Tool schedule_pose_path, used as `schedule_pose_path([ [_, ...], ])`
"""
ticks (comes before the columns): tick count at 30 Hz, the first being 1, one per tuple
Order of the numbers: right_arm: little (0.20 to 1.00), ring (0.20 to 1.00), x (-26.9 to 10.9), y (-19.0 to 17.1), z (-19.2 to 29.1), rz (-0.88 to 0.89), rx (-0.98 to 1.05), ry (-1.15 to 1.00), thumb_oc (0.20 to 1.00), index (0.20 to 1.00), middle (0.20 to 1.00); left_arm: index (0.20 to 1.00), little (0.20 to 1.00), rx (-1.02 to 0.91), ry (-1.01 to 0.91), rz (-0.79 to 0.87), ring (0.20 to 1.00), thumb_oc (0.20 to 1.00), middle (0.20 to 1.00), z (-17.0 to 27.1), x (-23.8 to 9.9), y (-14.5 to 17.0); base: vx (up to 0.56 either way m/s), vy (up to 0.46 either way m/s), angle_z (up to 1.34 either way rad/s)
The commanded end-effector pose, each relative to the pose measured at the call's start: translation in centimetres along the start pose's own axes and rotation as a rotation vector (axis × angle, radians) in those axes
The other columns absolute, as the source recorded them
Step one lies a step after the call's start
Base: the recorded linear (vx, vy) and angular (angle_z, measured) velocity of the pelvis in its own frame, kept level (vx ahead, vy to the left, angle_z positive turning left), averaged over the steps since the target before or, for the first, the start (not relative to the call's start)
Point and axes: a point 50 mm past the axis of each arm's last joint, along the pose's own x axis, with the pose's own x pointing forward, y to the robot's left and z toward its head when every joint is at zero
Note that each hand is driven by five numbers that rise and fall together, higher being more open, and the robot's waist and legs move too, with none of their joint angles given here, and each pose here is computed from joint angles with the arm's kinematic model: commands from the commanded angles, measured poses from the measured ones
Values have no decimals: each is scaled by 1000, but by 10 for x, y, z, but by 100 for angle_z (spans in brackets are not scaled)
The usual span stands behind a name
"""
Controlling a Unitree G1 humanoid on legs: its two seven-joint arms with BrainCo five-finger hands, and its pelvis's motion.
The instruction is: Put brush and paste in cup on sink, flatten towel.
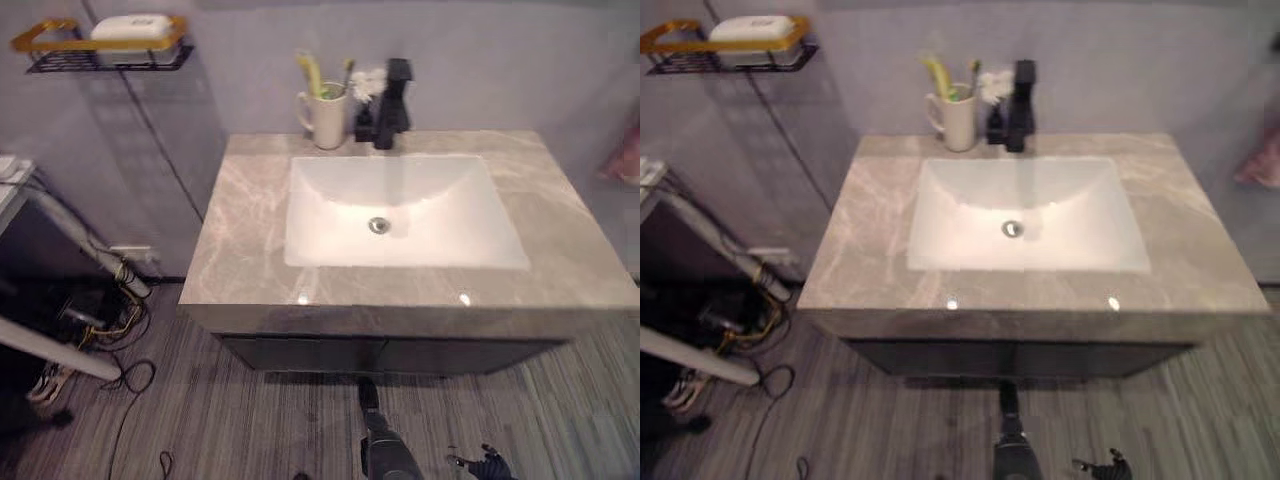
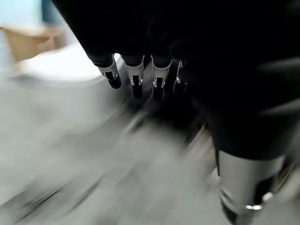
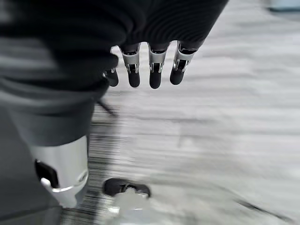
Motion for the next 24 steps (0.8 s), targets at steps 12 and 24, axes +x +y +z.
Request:
schedule_pose_path([
  [12,1000,1000,2,27,45,70,-44,-145,1000,1000,1000,1000,1000,443,-556,-211,1000,1000,1000,136,-17,-41,-146,-177,-157],
  [24,1000,1000,3,-12,76,-27,-204,-298,1000,1000,1000,1000,1000,548,-722,-167,1000,1000,1000,176,-31,-49,54,-120,-139],
])
